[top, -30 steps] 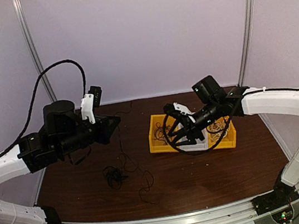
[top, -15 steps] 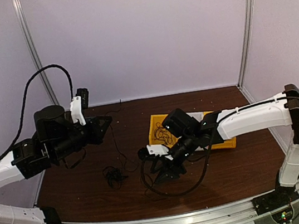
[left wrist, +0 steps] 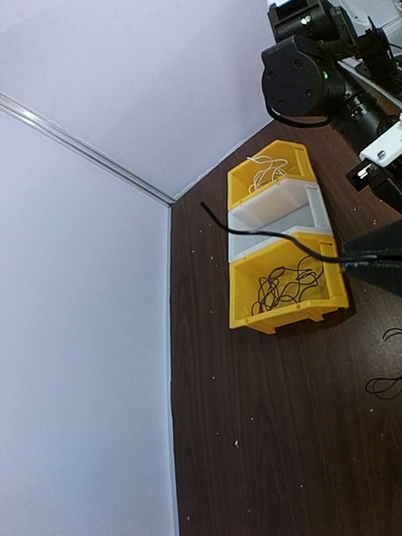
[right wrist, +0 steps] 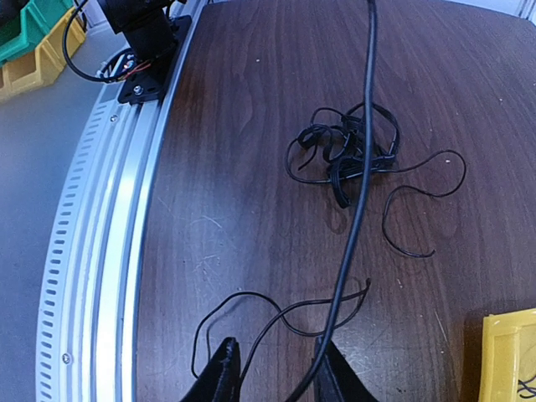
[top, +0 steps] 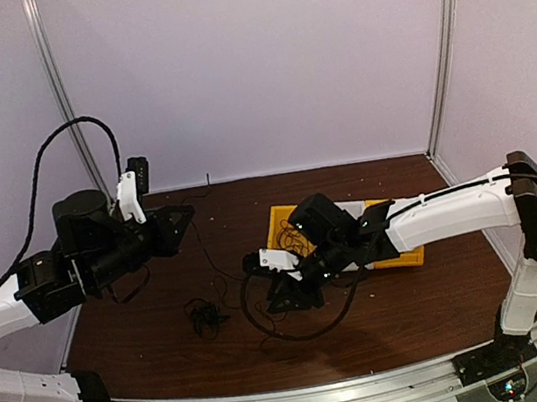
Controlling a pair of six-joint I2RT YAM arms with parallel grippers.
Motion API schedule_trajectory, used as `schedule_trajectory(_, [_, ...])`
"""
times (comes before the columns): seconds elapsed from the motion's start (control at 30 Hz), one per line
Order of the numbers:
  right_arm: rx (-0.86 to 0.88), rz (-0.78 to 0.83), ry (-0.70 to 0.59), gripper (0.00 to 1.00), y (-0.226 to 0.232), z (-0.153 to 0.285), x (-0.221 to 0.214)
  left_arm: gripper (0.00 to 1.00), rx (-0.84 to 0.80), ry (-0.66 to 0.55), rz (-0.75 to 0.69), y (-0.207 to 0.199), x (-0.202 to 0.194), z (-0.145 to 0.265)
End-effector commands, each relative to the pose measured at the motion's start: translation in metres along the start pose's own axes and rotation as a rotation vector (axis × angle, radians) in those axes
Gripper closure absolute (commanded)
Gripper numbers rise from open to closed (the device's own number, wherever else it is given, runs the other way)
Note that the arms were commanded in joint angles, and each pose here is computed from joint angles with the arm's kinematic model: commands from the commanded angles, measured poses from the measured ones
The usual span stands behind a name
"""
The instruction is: Untangle the cables
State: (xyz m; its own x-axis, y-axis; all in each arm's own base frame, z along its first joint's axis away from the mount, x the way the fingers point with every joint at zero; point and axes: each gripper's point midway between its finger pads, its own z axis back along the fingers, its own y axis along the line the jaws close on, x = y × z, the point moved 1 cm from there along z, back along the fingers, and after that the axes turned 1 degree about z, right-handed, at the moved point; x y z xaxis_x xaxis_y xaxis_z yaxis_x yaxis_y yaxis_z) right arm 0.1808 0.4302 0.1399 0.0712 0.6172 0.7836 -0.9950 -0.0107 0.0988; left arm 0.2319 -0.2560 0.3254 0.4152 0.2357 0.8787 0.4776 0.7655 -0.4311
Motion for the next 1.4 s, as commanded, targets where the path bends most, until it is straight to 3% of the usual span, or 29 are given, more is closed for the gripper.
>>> schedule_trajectory(0.0, [-0.095, -0.004, 0.018, 0.69, -0.011, 0.007, -0.004, 1.00, 0.009, -0.065, 0.026, 0.003, 0.013, 0.008])
schedule_trajectory(0.07, [-0.128, 0.005, 0.009, 0.73, -0.013, 0.014, -0.006, 1.00, 0.007, -0.071, 0.027, 0.003, 0.014, 0.010])
schedule_trajectory(0.17, [-0.156, 0.016, -0.011, 0.91, -0.015, 0.019, -0.003, 1.00, 0.013, -0.068, 0.019, 0.005, 0.013, 0.010])
schedule_trajectory(0.27, [-0.157, 0.006, 0.015, 0.89, -0.018, 0.016, -0.006, 1.00, 0.024, -0.069, 0.018, 0.007, 0.012, 0.008])
schedule_trajectory(0.37, [-0.166, -0.004, 0.028, 0.78, -0.022, 0.014, -0.011, 1.00, 0.020, -0.068, 0.016, 0.006, 0.011, 0.009])
schedule_trajectory(0.57, [-0.223, -0.059, 0.006, 0.91, -0.035, 0.021, -0.014, 1.00, 0.026, -0.066, 0.019, 0.009, 0.010, 0.009])
schedule_trajectory(0.8, [-0.279, -0.101, -0.001, 0.91, -0.054, 0.036, -0.018, 1.00, 0.046, -0.057, 0.028, 0.015, 0.002, 0.008])
schedule_trajectory(0.83, [-0.285, -0.105, -0.003, 1.00, -0.056, 0.039, -0.018, 1.00, 0.048, -0.055, 0.026, 0.016, 0.000, 0.008])
schedule_trajectory(0.93, [-0.304, -0.081, -0.001, 1.00, -0.064, 0.058, -0.006, 1.00, 0.061, -0.033, 0.005, 0.019, -0.009, 0.004])
schedule_trajectory(1.03, [-0.345, -0.006, -0.042, 1.00, -0.071, 0.097, 0.035, 1.00, 0.056, 0.031, -0.044, 0.022, -0.030, -0.006])
schedule_trajectory(1.37, [-0.547, 0.069, -0.237, 1.00, -0.105, 0.221, 0.128, 0.57, 0.098, 0.257, -0.097, 0.050, -0.129, -0.044])
